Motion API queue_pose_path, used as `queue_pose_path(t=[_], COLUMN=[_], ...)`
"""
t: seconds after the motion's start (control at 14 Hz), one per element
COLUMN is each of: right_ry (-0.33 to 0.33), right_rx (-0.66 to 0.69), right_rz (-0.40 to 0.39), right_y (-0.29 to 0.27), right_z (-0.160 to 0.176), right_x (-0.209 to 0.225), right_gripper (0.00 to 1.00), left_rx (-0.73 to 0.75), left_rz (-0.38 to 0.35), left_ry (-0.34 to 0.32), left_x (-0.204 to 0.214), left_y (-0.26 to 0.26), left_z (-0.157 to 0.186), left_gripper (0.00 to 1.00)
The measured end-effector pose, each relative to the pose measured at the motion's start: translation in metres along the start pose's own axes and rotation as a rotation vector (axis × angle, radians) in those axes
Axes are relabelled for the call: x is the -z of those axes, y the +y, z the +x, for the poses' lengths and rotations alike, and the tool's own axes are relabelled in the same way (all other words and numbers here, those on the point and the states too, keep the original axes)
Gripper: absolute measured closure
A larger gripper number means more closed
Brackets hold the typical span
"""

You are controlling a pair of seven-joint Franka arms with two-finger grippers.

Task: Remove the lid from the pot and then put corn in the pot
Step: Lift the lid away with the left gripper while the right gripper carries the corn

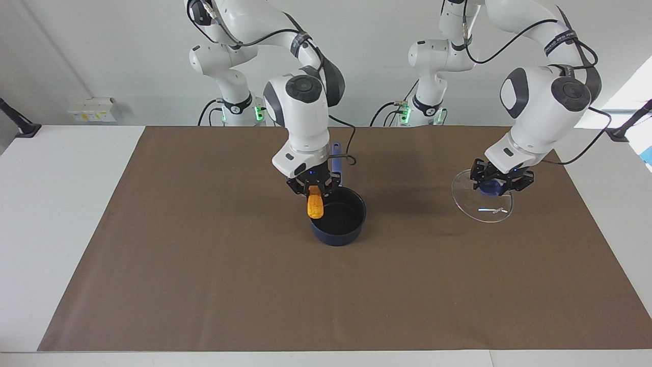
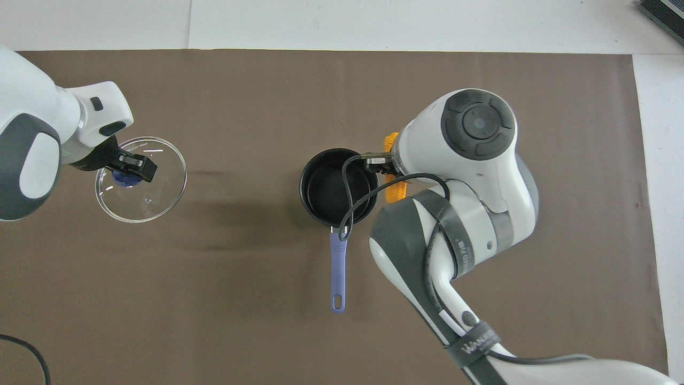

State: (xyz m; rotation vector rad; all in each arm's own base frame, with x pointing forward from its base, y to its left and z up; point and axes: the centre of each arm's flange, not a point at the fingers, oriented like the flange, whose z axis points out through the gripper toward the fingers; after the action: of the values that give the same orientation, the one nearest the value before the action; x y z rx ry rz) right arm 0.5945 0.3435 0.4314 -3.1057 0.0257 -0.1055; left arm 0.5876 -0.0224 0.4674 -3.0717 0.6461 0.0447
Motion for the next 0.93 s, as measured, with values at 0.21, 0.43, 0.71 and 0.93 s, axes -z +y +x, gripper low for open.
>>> queue_pose_path(t=[0.21,0.43,0.71,0.93], right_ry=[-0.02,-0.013,0.012,0.001], right_rx=[0.036,0.033,0.038,0.05], right_rz=[-0.015,-0.015,-0.002,-0.006], right_y=[-0.026,-0.026,-0.032,-0.038], right_z=[-0.009,-0.005,-0.002,-0.008], right_x=[-0.033,-0.045,-0.058,-0.065], right_gripper=[0.63,0.63,0.63,0.63], left_rx=[-0.033,-0.037,-0.035,-0.034], left_rz=[0.017,0.029,0.028,0.025], left_ry=[0.039,0.06,0.056,0.051], left_x=[-0.035,-0.08,-0.123,-0.136], left_y=[-0.036,-0.049,-0.044,-0.045], left_z=[-0.019,-0.037,-0.05,-0.049], left_gripper=[0.34,0.34,0.34,0.34])
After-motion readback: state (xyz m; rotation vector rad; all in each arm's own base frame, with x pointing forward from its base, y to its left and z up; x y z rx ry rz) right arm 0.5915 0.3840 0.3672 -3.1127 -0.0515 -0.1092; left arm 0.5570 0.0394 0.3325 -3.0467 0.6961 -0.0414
